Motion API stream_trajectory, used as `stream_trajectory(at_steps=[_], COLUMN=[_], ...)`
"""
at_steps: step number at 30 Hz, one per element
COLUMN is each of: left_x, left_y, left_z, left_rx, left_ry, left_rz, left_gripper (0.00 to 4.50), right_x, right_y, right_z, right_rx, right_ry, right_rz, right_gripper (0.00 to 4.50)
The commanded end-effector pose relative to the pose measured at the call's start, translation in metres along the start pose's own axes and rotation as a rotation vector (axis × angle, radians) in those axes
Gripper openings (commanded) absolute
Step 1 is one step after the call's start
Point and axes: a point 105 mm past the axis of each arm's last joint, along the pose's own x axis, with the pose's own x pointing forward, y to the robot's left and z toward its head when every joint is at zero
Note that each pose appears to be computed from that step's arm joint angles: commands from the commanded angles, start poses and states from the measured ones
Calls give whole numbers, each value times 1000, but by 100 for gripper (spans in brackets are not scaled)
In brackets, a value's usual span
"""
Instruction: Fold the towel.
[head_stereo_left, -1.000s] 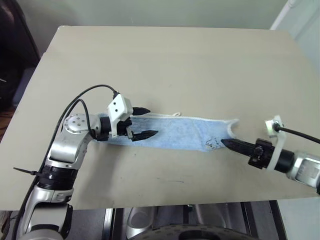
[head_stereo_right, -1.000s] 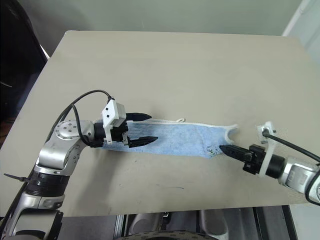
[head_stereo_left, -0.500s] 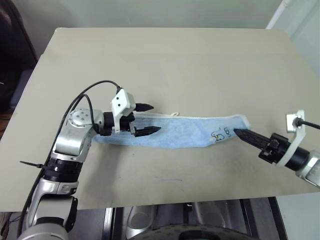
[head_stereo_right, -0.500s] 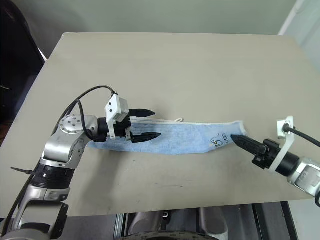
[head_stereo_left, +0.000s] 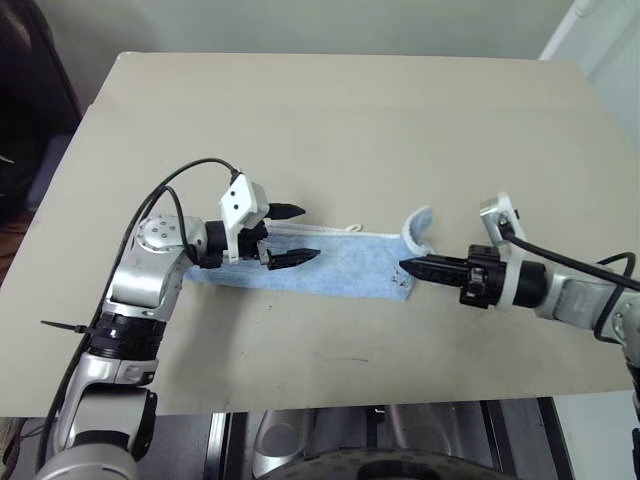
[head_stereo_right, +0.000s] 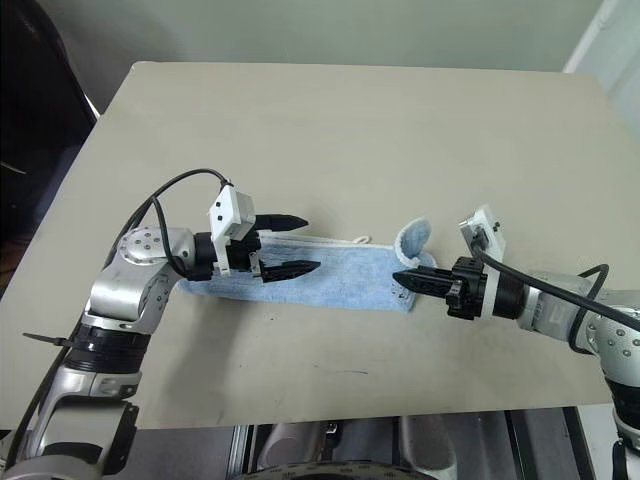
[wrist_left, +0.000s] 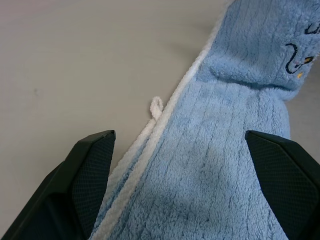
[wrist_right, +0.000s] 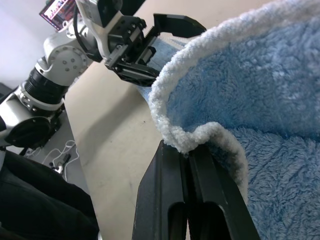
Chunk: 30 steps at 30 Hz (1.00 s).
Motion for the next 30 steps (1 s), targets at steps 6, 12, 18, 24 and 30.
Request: stream_trajectory(at_steps=[6, 12, 18, 24, 30], left_x=[-3, -3, -4, -6, -15], left_y=[3, 3, -2, -4, 6], left_z=[10, 10, 19, 20, 22], left_rx=[41, 41, 48, 44, 43], left_ry=[-24, -24, -36, -31, -36], left_rz=[16, 16, 36, 52, 76], left_gripper=[450, 450, 450, 450, 450], right_x=[0, 0, 65, 112, 115], right_y=[4, 4, 2, -3, -5], right_z=[5, 5, -1, -5, -5], right_rx=[-30, -30, -183, -344, -373], right_ry=[-9, -9, 111, 195, 191], right_rz=[26, 26, 119, 127, 121], right_gripper=[5, 5, 5, 5, 5])
